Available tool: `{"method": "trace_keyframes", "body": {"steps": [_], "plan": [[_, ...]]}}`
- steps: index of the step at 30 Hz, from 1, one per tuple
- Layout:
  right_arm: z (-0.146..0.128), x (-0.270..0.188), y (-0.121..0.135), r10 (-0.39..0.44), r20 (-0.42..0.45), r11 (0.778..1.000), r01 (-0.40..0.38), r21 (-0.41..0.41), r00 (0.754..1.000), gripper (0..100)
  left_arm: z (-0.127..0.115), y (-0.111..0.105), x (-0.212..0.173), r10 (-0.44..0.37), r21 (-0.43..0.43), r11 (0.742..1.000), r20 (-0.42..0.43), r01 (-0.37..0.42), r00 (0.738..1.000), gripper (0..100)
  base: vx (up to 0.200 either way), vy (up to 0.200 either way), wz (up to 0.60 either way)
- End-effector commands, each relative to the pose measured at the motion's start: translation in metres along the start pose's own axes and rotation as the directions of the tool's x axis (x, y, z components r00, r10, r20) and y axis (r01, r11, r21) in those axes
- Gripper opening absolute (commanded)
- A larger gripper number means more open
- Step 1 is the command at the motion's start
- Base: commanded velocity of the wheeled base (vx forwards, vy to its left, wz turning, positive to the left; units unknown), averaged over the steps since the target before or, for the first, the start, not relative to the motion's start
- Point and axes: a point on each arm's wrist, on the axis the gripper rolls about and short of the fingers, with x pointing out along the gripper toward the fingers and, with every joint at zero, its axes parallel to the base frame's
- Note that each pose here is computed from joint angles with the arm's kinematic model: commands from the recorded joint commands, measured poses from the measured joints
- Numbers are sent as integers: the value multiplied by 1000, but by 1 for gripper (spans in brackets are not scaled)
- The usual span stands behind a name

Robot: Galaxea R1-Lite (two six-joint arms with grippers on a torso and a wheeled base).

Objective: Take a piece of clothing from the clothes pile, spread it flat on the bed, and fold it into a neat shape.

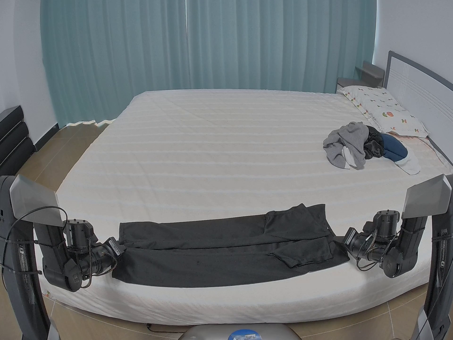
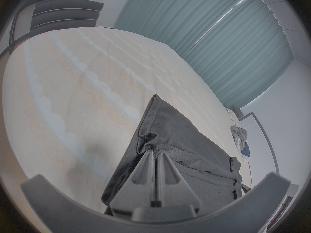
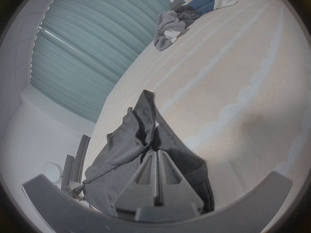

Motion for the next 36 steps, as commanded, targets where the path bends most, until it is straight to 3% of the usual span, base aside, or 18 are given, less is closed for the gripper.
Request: {"method": "trace_keyframes", "body": {"steps": [1,13,16,22,27,36], "plan": [[-1,0,0,0,-3,1000,0,-3,1000,100,0,0,0,0,-2,1000,1,0,1000,100,0,0,0],[8,-8,5,17,28,1000,-18,19,999,100,8,6,-4,13,-22,1000,29,-12,1000,100,0,0,0],[14,-13,5,18,50,997,-21,77,999,100,15,9,-12,16,-38,999,45,-14,999,100,0,0,0],[16,-15,4,20,61,994,-27,105,998,100,28,2,-21,-16,-25,1000,95,18,995,100,0,0,0],[13,-14,3,14,50,992,-20,126,999,100,29,-4,-11,-56,52,997,56,53,997,100,0,0,0],[7,-13,2,8,31,991,-12,133,999,100,16,-11,11,1,203,979,-86,16,996,100,0,0,0]]}}
